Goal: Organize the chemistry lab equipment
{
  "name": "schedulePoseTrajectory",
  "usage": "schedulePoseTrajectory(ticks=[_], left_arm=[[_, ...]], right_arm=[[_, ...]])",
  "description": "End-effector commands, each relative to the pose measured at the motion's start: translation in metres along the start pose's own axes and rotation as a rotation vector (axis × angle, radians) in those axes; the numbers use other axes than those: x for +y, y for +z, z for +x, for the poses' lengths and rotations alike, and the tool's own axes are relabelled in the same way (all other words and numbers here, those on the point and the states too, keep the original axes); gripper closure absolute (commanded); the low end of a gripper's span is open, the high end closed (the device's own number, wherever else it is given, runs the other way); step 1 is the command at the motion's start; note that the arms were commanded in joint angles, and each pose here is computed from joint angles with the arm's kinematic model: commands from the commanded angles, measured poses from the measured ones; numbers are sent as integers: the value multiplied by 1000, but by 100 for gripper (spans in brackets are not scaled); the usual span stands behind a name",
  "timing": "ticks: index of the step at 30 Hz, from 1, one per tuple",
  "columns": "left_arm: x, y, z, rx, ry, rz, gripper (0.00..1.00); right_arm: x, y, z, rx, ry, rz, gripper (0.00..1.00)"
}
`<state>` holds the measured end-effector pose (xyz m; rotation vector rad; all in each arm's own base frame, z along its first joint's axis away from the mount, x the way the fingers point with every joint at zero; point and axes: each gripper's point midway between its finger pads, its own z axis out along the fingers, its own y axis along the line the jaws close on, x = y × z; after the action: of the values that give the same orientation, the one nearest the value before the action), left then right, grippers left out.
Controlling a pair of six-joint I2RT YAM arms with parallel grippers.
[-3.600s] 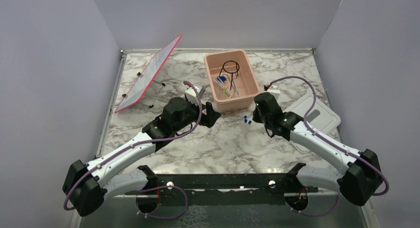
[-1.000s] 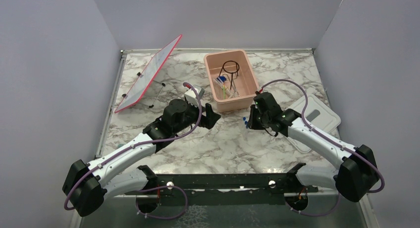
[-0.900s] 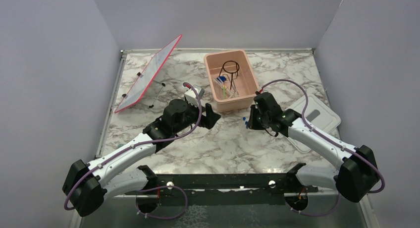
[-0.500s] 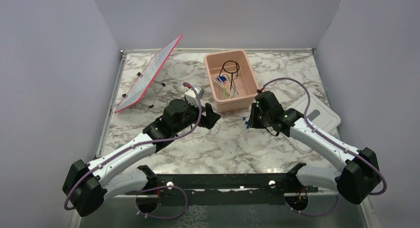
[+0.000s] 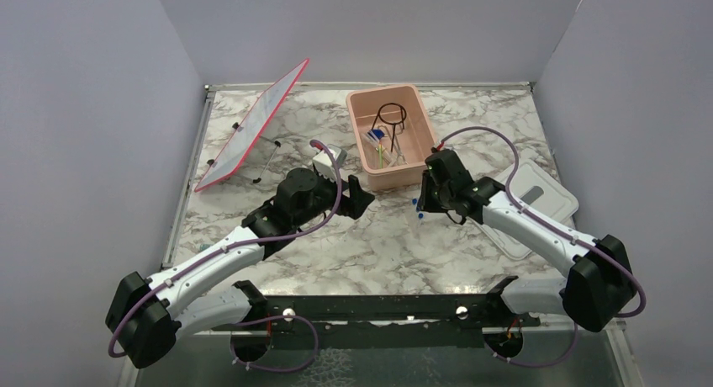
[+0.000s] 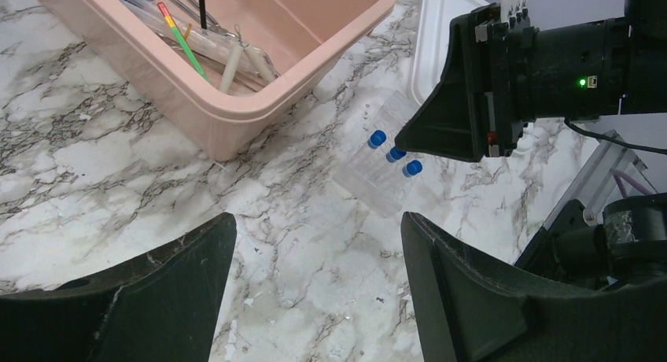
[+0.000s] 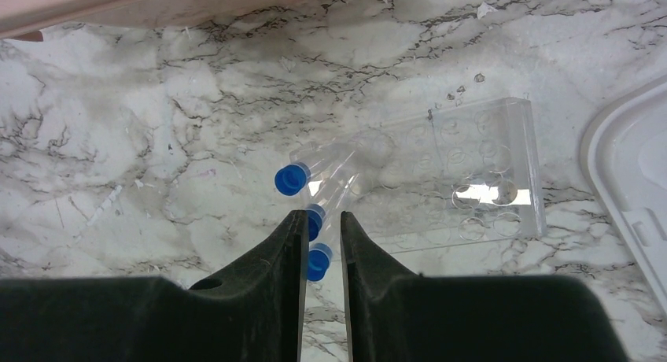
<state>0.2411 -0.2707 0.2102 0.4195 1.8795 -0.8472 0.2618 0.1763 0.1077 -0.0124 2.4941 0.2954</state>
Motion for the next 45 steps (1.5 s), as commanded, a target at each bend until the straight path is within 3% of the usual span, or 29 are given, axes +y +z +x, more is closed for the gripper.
schedulePoseTrajectory(ticks=[1, 11, 19, 27, 32, 45], left_arm=[[-1, -4, -6, -30, 2, 7, 20], [-1, -9, -17, -55, 14, -8, 20], [4, -23, -31, -64, 30, -68, 20], [8, -47, -60, -74, 52, -155, 20], [8, -53, -64, -106, 84, -149, 20], [22, -50, -51, -87, 114, -191, 19]], right_arm=[[9, -1, -12, -29, -1, -29, 74], [2, -28, -40, -139, 30, 13, 74], [-40, -63, -65, -273, 105, 227, 67], [-80, -78, -80, -300, 191, 380, 60], [-111, -61, -91, -261, 294, 400, 57], [-178, 38, -76, -53, 529, 468, 52]])
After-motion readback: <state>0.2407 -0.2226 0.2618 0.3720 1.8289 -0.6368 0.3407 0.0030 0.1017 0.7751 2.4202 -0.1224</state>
